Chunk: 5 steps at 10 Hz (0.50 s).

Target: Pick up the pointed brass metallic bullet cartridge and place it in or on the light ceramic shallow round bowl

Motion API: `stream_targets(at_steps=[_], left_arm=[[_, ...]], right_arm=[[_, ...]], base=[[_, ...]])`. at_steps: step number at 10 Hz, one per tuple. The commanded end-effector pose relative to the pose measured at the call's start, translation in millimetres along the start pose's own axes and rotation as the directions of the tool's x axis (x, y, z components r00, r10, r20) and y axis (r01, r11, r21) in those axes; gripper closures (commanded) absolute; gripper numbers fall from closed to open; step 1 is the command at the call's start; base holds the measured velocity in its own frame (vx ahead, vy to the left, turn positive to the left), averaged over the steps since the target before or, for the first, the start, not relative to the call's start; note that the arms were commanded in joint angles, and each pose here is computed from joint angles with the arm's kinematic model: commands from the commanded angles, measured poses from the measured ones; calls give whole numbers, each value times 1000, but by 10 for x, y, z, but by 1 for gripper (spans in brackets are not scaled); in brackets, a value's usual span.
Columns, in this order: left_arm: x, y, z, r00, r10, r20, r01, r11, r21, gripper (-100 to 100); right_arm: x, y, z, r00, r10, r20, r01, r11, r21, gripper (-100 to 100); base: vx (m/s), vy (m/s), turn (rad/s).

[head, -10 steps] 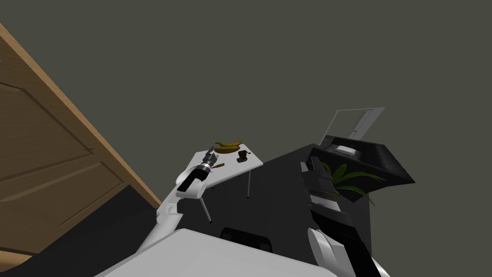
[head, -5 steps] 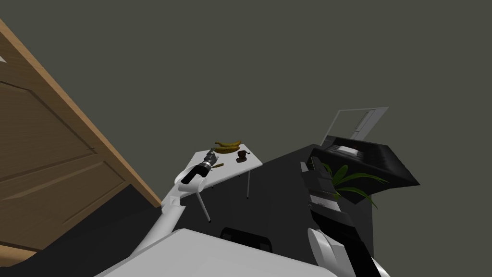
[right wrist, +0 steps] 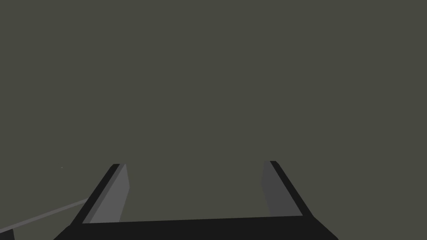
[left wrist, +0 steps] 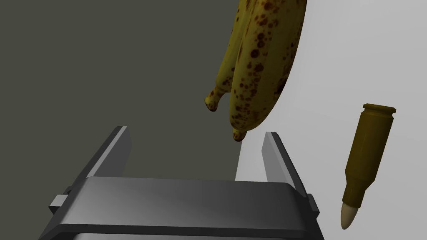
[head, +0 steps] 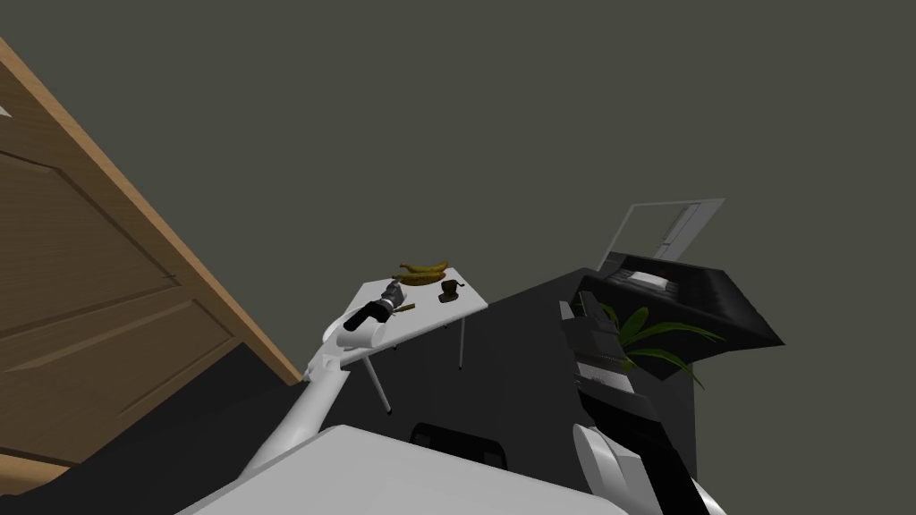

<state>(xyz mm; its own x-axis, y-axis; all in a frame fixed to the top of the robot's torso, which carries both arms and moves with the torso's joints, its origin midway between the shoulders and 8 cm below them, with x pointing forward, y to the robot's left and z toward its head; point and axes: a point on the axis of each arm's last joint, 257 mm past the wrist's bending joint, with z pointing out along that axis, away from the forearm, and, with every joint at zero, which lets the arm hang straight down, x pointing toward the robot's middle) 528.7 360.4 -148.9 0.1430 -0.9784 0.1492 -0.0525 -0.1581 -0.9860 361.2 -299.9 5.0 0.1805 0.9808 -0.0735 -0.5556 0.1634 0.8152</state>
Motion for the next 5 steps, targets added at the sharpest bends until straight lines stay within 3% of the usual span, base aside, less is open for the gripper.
stream_targets(at_steps=[1, 2, 4, 5], left_arm=[[-23, 97, 16, 1000, -3, 10, 4, 999, -42, -100], [-61, 120, 111, 999, -27, 16, 28, 997, -68, -100], [-84, 233, 101, 999, -26, 26, 29, 993, -111, -100], [-118, 262, 190, 998, -50, 34, 55, 989, -139, -100]], right_arm=[[0, 0, 0, 1000, 0, 0, 0, 1000, 0, 0], [0, 0, 0, 1000, 0, 0, 0, 1000, 0, 0], [0, 0, 0, 1000, 0, 0, 0, 1000, 0, 0], [0, 0, 0, 1000, 0, 0, 0, 1000, 0, 0]], base=[[4, -9, 0], [5, -11, -3], [6, -10, -2], [8, -8, -11]])
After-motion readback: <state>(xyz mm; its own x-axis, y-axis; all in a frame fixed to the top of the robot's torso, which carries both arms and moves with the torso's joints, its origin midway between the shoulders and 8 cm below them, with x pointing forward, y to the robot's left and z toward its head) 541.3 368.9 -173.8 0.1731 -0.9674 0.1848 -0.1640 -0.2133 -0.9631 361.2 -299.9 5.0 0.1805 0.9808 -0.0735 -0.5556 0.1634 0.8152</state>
